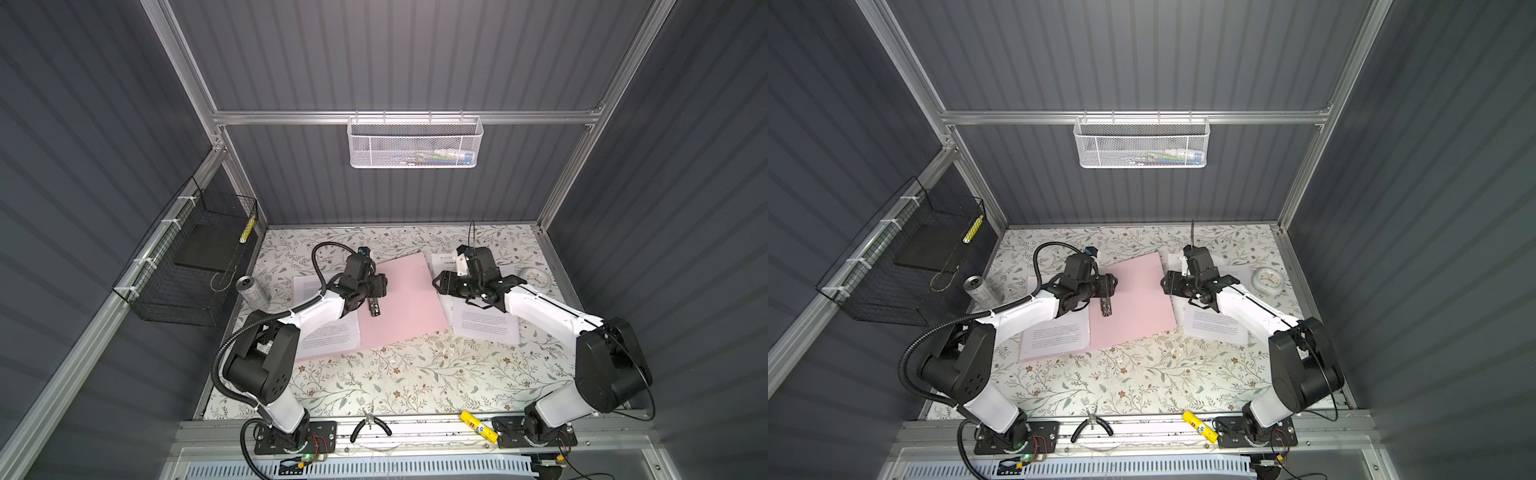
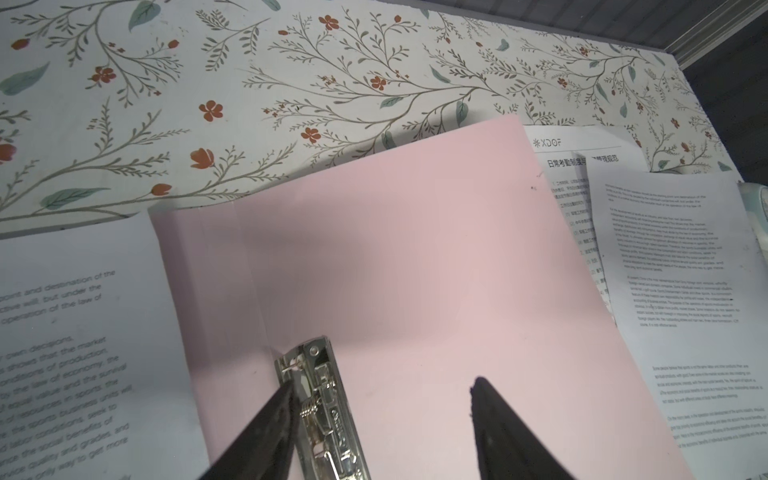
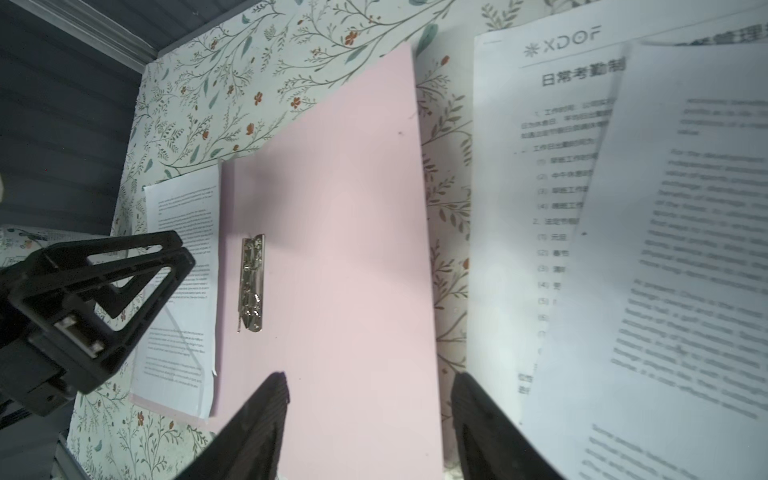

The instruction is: Put the files into the folder

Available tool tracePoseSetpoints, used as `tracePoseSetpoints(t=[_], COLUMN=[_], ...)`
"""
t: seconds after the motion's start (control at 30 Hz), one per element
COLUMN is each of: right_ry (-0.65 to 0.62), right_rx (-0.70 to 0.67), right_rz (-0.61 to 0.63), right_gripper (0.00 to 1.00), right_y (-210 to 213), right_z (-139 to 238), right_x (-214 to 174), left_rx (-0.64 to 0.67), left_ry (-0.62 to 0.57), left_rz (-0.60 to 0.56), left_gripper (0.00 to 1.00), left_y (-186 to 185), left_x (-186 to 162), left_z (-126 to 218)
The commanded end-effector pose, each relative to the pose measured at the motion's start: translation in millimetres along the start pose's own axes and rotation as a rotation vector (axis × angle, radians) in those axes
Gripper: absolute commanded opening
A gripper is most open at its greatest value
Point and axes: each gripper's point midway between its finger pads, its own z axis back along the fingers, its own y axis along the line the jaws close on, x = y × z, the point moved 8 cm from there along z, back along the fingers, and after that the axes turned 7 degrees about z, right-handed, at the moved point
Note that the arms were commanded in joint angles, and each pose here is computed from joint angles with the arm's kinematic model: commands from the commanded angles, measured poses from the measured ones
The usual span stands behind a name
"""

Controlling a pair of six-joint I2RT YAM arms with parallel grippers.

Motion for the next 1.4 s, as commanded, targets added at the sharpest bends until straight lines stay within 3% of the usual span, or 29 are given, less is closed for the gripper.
tracePoseSetpoints(t=[0.0, 0.27, 0.9, 1.13, 1.37], right_ry=[0.0, 0.018, 0.099, 0.154, 0.183], right_rx=[0.107, 0.206, 0.21, 0.264, 0.357], right_rz=[-0.027, -0.134, -0.185, -0.226, -0.271], right_gripper=[0.65, 0.62, 0.62, 0.48, 0.44], right_y=[-15, -41, -54, -56, -55], right_z=[-1, -11, -26, -45, -66], right_x=[0, 5, -18, -23, -24], left_rx=[-0.038, -0.082, -0.065, -0.086, -0.097], left_ry=[-0.005, -0.002, -0.033, -0.038, -0.034], left_rz=[-0.022, -0.007, 0.015, 0.029, 0.038], left_gripper=[0.66, 0.67, 0.67, 0.66, 0.66], left_y=[-7, -15, 5, 7, 7], left_x=[11, 18, 5, 2, 0], left_z=[-9, -18, 4, 3, 2])
